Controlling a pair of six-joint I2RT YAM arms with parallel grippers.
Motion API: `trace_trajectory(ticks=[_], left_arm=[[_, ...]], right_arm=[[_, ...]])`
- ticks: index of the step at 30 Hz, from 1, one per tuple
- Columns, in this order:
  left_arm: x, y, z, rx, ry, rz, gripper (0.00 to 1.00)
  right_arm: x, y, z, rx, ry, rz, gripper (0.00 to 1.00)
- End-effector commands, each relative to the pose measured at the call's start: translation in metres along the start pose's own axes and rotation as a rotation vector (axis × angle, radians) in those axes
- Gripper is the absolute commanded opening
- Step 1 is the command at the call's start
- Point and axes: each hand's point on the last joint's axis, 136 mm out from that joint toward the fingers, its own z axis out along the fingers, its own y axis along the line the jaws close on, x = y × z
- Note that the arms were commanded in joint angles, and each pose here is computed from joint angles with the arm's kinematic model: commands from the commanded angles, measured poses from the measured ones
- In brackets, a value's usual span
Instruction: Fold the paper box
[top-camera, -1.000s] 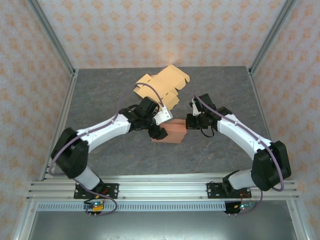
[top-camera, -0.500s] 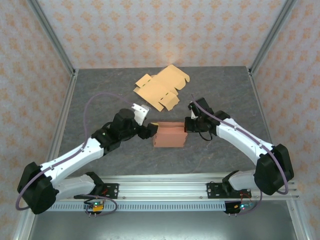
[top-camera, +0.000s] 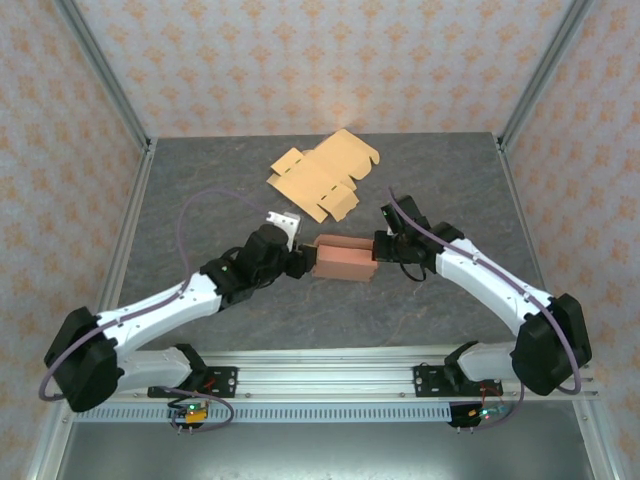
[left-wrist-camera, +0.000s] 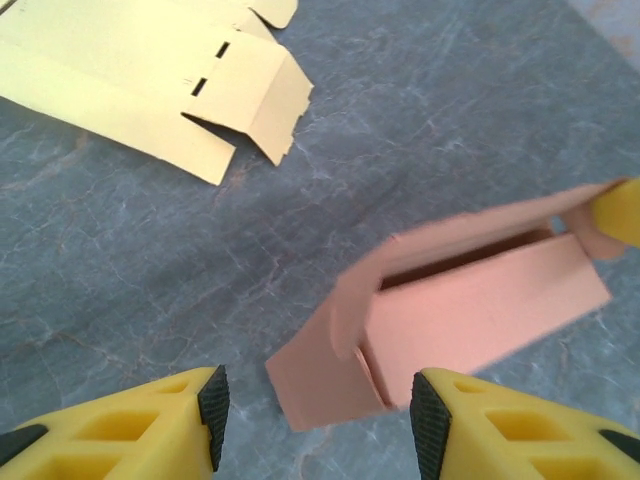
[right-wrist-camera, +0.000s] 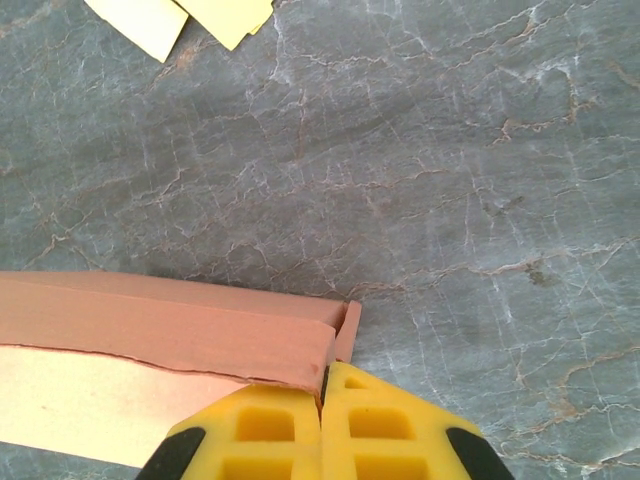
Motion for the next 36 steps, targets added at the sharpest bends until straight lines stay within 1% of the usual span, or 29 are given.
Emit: trace_trajectory(ticks=[1,5,7,10,15,22,24,25,26,29,31,32,34,36], left_arm=[[-0.015,-0.007,0.006,-0.02,-0.004,-0.017,0.54],[-0.016,-0.017,0.017,-0.006,0.003,-0.002,0.54],[-0.017,-0.017,0.022,-0.016,0.003,0.007,0.53],[-0.016,-0.019,0.03,-0.023,0.023,0.026,0.47],[-0.014,-0.023,0.042,-0.017,0.041,0.031,0.31],[-0.018,-0.029,0.05,0.001,0.037,0.02,0.19],[-0.017,-0.029,0.051,0.003,0.039,0.018,0.18],[-0.017,-0.029,0.05,0.004,0.039,0.019,0.19],[-0.018,-0.028,0.048,0.002,0.035,0.021,0.23],[-0.025,-0.023,0.036,-0.016,0.003,0.017,0.47],[-0.033,-0.02,0.025,-0.016,-0.029,0.009,0.58],[-0.036,-0.018,0.02,-0.021,-0.046,0.005,0.61],[-0.042,-0.014,0.012,-0.035,-0.07,0.008,0.63],[-0.044,-0.01,0.011,-0.055,-0.074,0.021,0.61]], right_arm=[[-0.004,-0.007,-0.006,0.037,-0.047,0.018,0.01],[-0.004,-0.009,-0.006,0.047,-0.049,0.029,0.01],[-0.004,-0.01,-0.005,0.054,-0.05,0.033,0.01],[-0.004,-0.011,-0.005,0.057,-0.052,0.036,0.01],[-0.002,-0.013,-0.004,0.066,-0.052,0.039,0.01],[0.001,-0.015,-0.002,0.078,-0.056,0.047,0.01],[0.001,-0.016,-0.001,0.085,-0.059,0.05,0.01],[0.001,-0.017,-0.001,0.09,-0.061,0.051,0.01],[0.0,-0.018,-0.002,0.092,-0.063,0.051,0.01],[-0.001,-0.019,-0.002,0.101,-0.065,0.042,0.01],[-0.001,-0.019,-0.003,0.105,-0.067,0.037,0.01],[-0.002,-0.02,-0.003,0.107,-0.067,0.037,0.01],[-0.003,-0.019,-0.003,0.108,-0.069,0.035,0.01],[-0.003,-0.018,-0.003,0.106,-0.069,0.035,0.01]])
